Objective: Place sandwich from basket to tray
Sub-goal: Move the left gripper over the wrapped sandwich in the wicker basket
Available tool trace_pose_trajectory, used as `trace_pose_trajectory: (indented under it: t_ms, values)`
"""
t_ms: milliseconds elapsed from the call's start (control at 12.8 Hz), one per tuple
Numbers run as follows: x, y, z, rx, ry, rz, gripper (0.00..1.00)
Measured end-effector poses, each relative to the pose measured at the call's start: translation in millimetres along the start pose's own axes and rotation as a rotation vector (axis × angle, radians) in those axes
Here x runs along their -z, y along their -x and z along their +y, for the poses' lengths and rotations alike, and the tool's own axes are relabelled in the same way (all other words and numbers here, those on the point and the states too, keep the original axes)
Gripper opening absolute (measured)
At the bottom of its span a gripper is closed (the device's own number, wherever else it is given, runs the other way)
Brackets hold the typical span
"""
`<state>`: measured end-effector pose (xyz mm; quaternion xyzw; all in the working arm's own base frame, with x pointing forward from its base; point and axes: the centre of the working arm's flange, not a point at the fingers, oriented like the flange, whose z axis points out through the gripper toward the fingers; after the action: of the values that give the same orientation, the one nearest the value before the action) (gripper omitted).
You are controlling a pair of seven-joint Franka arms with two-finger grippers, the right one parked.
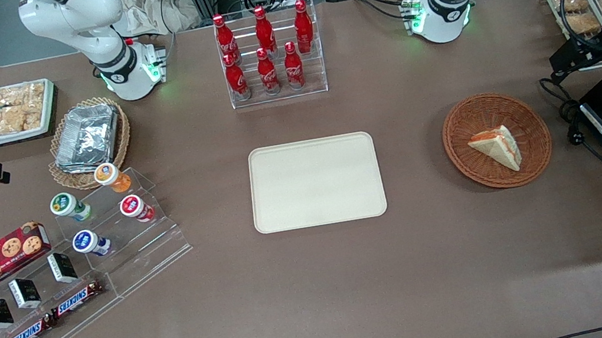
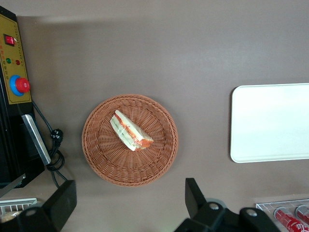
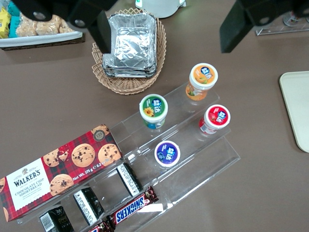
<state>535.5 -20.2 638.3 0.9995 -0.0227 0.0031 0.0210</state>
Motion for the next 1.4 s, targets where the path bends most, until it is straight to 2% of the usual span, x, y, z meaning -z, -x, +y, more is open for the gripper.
trace_pose_trajectory:
  t_ms: [468, 780, 936, 1092, 1404]
  values:
    - [-1, 3, -2, 0.049, 0.0, -0.022, 1.0]
    - [-11, 3, -20, 0.454, -0.01, -0.056, 1.0]
    - [-28, 5, -31, 0.594, -0.02, -0.088, 1.0]
    - [-49, 8, -53, 0.708, -0.023, -0.106, 1.0]
    - [-126, 24, -64, 0.929, -0.01, -0.078, 1.0]
